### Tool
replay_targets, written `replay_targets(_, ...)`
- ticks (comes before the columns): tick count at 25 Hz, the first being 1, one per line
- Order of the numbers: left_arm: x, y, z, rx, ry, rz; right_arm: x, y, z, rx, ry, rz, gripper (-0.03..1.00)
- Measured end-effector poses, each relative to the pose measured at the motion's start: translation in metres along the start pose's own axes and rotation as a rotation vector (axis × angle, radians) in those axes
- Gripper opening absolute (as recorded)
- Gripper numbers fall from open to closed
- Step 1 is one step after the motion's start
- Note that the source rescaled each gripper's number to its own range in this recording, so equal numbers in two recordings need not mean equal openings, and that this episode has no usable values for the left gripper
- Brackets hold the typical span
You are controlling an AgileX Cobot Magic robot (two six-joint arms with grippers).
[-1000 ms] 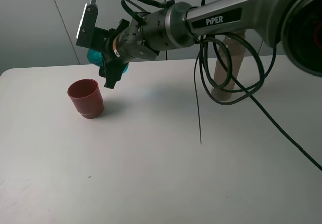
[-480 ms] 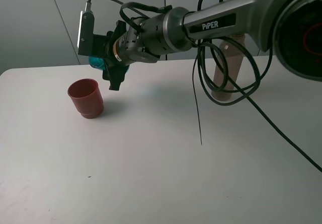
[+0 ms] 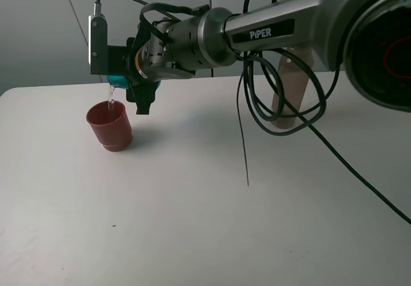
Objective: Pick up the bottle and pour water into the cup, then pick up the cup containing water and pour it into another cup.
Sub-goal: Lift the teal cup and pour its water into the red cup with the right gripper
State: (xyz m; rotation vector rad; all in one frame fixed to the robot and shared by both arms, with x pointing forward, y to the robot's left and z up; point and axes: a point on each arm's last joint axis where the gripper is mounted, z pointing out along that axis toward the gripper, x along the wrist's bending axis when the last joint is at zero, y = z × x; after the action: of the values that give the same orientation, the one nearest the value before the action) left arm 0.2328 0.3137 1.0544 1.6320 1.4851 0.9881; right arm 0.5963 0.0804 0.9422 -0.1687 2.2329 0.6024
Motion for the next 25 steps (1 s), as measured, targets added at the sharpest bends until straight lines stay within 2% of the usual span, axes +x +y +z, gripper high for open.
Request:
replay_targets(8, 0.0, 0.0, 0.0, 0.0, 0.0, 0.0, -0.0029, 0.0016, -0.001, 0.017, -0.033, -0.08, 0.15)
replay_targets(17, 0.0, 0.0, 0.0, 0.0, 0.0, 0.0, -0.0029, 0.0024, -0.0015, 0.029, -0.048, -0.054, 0.15)
replay_targets(25, 0.0, 0.0, 0.0, 0.0, 0.0, 0.0, -0.0105, 0.0004, 0.0046, 0.088, -0.103, -0.044, 0.15)
